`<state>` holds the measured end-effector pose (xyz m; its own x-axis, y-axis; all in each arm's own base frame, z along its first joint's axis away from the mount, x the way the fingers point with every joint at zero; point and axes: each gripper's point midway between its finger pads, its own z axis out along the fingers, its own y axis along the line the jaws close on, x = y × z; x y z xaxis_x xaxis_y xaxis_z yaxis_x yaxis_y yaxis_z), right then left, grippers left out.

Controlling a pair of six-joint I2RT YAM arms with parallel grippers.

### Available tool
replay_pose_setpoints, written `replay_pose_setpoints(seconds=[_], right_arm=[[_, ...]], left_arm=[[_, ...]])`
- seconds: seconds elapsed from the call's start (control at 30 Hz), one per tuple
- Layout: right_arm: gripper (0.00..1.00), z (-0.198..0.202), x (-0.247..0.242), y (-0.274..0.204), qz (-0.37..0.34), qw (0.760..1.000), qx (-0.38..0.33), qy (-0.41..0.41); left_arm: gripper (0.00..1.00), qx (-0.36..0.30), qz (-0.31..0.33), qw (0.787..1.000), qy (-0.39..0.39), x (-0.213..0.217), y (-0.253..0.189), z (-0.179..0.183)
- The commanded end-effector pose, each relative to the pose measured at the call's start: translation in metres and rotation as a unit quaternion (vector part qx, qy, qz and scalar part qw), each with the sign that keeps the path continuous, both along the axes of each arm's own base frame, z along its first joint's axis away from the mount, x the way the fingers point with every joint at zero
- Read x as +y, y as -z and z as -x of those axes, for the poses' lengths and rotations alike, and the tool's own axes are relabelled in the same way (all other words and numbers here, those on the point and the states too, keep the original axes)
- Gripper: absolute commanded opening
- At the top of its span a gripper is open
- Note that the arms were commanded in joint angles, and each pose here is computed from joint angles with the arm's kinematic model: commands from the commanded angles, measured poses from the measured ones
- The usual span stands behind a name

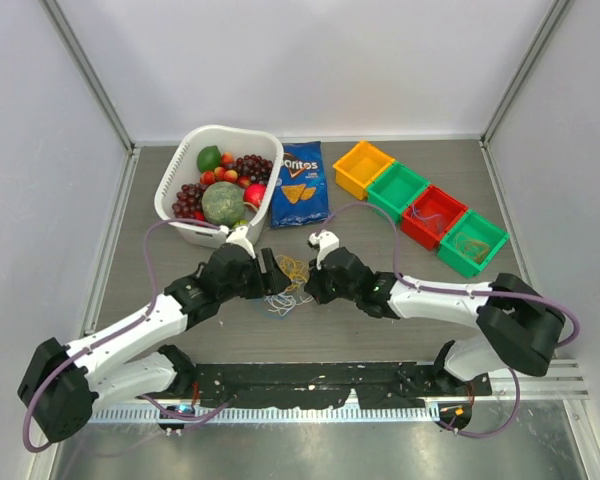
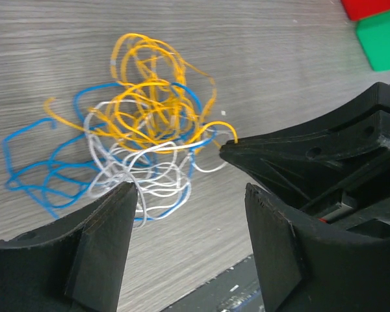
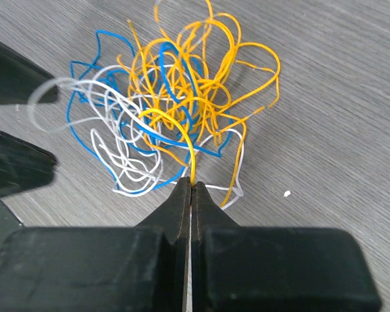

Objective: Untangle the cables

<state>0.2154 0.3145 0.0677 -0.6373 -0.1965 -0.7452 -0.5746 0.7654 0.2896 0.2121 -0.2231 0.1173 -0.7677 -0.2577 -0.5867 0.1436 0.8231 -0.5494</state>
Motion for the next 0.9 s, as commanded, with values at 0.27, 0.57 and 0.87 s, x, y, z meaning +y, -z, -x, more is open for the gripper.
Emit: replay_pose_setpoints(seconds=[0.27,0.57,0.87], right_arm=[[0.01,0.005,-0.007,-0.097,-0.145,0.985,-0.087,0.017],[0.01,0.009,-0.052,-0.186,-0.223,0.958,-0.165,0.073],[0.01,0.032,-0.075,-0.311,-0.333,0.913,-0.231,0.056]], left_arm=[[0.60,-0.014,0.126,0.990,0.065,-0.071,-0.038,-0.025],[0.56,0.047,0.051,0.997,0.016,-0.053,0.042,-0.027],[0.59,0.088,-0.010,0.996,-0.004,-0.035,0.098,-0.020]])
